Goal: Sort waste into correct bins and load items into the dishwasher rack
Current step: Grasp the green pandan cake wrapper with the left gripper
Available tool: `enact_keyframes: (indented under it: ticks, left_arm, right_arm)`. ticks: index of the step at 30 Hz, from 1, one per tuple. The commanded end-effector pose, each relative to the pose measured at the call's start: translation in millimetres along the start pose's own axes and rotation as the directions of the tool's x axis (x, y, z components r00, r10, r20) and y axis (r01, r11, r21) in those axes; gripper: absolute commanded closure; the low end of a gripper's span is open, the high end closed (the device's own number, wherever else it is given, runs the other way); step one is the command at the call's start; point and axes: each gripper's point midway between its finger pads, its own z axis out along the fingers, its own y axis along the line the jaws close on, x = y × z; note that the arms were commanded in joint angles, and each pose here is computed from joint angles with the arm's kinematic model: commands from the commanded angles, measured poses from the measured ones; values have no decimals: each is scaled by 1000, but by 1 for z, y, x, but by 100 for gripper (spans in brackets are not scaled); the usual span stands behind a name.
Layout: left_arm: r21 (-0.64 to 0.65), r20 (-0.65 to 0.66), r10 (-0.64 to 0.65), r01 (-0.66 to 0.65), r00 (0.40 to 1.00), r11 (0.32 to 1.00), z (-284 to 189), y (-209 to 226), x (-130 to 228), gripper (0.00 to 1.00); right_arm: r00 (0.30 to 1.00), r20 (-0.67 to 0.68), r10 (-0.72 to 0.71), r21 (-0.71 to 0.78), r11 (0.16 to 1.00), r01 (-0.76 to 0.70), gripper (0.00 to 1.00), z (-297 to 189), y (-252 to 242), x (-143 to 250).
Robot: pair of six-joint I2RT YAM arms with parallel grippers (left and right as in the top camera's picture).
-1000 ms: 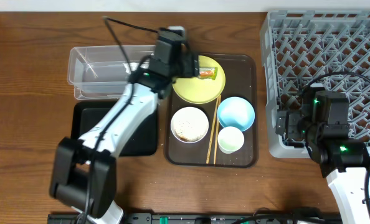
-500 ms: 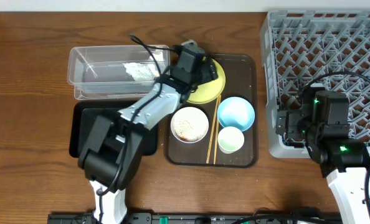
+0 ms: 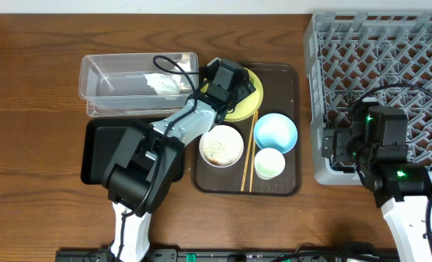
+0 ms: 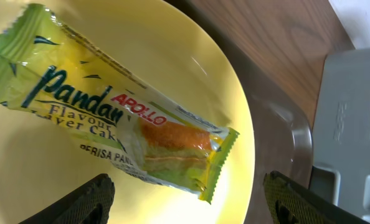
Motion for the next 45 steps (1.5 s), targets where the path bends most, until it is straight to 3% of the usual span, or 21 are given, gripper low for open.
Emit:
enact_keyframes:
  ticks: [1, 19, 23, 26, 29, 40, 45]
  left_arm:
    - [-21, 30, -55, 55, 998, 998, 8, 6, -5, 20]
    - [-55, 45, -93, 96, 995, 994, 23, 22, -1, 30]
    - [-67, 39, -92, 95, 995, 993, 24, 26, 0, 47]
    - [-76, 35, -92, 94, 995, 993, 24, 28, 2, 55]
    - [-88, 30, -91, 94, 995, 992, 24, 31, 3, 58]
    - [-112, 20, -82, 83, 996, 990, 23, 36, 6, 85]
    - [-127, 0, 20, -20, 1000, 992, 23, 40, 8, 93]
  right_arm:
    - [1000, 17, 4, -18, 1000, -4, 1, -4, 6, -7]
    - [1000, 17, 4, -25, 1000, -3, 1, -4, 7, -7]
    - [1000, 16, 4, -25, 1000, -3, 1, -4, 7, -7]
    - [1000, 15, 4, -25, 1000, -3, 1, -4, 7, -7]
    - [1000, 13, 3, -25, 1000, -3, 1, -4, 7, -6]
    - [1000, 10, 3, -25, 1000, -3, 1, -4, 7, -5]
    - [1000, 10, 3, -25, 1000, -3, 1, -4, 7, -5]
